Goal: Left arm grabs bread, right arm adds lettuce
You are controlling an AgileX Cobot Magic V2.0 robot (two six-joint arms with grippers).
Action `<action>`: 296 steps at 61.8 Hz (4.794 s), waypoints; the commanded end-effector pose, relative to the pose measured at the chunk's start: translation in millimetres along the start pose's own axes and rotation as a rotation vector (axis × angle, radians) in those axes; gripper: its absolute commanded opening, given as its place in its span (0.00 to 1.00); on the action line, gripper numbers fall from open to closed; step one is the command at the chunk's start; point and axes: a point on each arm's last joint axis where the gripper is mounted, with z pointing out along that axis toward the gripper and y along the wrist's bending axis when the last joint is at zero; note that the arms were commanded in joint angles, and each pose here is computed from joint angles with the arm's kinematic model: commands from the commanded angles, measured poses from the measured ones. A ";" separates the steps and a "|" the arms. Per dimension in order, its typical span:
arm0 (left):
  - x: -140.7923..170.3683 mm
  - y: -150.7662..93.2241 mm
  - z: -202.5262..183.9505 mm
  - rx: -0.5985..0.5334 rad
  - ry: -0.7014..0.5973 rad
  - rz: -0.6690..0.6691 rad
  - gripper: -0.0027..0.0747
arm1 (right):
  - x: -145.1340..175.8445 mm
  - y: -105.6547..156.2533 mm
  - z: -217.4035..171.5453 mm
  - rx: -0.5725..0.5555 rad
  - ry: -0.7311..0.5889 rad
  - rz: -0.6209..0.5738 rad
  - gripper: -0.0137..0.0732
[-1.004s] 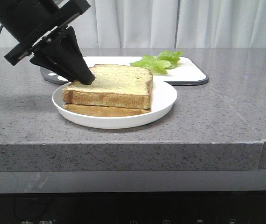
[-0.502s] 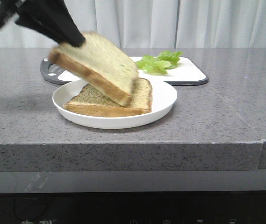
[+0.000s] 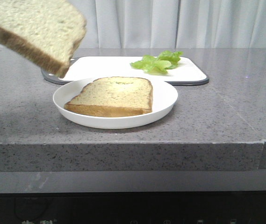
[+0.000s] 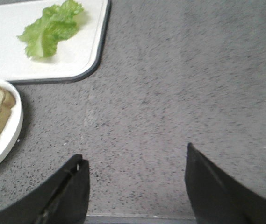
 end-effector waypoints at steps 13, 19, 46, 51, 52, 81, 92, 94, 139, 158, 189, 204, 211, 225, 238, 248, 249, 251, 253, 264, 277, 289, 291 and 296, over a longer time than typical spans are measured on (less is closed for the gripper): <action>-1.1 -13.7 -17.7 0.023 -0.109 0.017 0.01 | -40.3 11.4 60.5 -0.073 0.016 0.026 0.69; -0.7 -13.8 -17.6 0.025 -0.105 0.017 0.01 | -53.4 13.1 85.3 -0.074 0.055 0.034 0.69; -0.7 -13.8 -17.6 0.025 -0.105 0.017 0.01 | -115.7 15.5 192.0 -0.260 0.170 0.096 0.69; -0.8 -14.0 -17.6 0.026 -0.105 0.016 0.01 | -124.2 19.0 215.0 -0.347 0.163 0.121 0.69; -0.8 -14.0 -17.6 0.026 -0.105 0.016 0.01 | -125.1 19.7 218.1 -0.360 0.163 0.123 0.69; -1.0 -14.4 -17.7 0.031 -0.107 0.013 0.01 | -135.6 25.3 309.8 -0.529 0.186 0.212 0.69; -1.0 -14.4 -17.7 0.031 -0.107 0.013 0.01 | -131.5 39.8 329.2 -0.557 0.196 0.197 0.69; -1.0 -14.4 -17.7 0.031 -0.107 0.013 0.01 | -130.4 43.8 333.1 -0.561 0.196 0.193 0.69; -1.0 -14.4 -17.7 0.031 -0.107 0.013 0.01 | -144.0 68.1 324.7 -0.614 0.156 0.154 0.08; -1.0 -14.4 -17.7 0.031 -0.107 0.013 0.01 | -183.8 88.7 222.1 -0.727 0.070 0.072 0.08; -1.7 -13.6 -17.2 0.026 -0.112 0.012 0.01 | -88.6 88.9 150.1 -0.941 0.173 0.159 0.08; -1.7 -13.6 -17.2 0.026 -0.112 0.012 0.01 | -49.7 103.4 158.6 -0.968 0.214 0.152 0.08; -1.7 -13.6 -17.2 0.026 -0.112 0.012 0.01 | -45.7 110.7 159.7 -0.949 0.218 0.143 0.08; -1.7 -13.6 -17.2 0.026 -0.112 0.012 0.01 | -37.4 114.5 171.7 -0.920 0.247 0.156 0.08; -1.7 -13.6 -17.2 0.026 -0.112 0.012 0.01 | -20.4 112.1 195.9 -0.907 0.318 0.174 0.08; -1.7 -13.6 -17.2 0.026 -0.112 0.012 0.01 | -16.3 110.6 202.2 -0.889 0.333 0.179 0.15; -1.7 -13.6 -17.2 0.026 -0.112 0.012 0.01 | -16.4 110.3 202.3 -0.889 0.333 0.179 0.18; -1.7 -13.6 -17.2 0.026 -0.112 0.012 0.01 | -16.6 110.2 202.1 -0.887 0.331 0.178 0.22; -1.7 -13.6 -17.2 0.026 -0.112 0.012 0.01 | -16.9 110.1 201.8 -0.883 0.329 0.174 0.28; -1.7 -13.6 -17.2 0.026 -0.112 0.012 0.01 | -15.7 108.5 201.3 -0.869 0.336 0.137 0.54; -1.8 -14.8 -17.3 0.039 -0.113 0.005 0.01 | -27.0 97.7 187.0 -0.837 0.302 0.058 0.62; -8.2 -20.8 -13.5 0.139 -0.153 -0.022 0.01 | -47.0 73.1 159.4 -0.745 0.252 -0.023 0.62; -9.8 -20.6 -10.6 0.156 -0.152 -0.024 0.01 | -50.5 69.4 153.0 -0.730 0.240 -0.039 0.62; -15.2 -20.8 0.3 0.224 -0.147 -0.046 0.01 | -57.9 64.6 136.5 -0.707 0.208 -0.079 0.61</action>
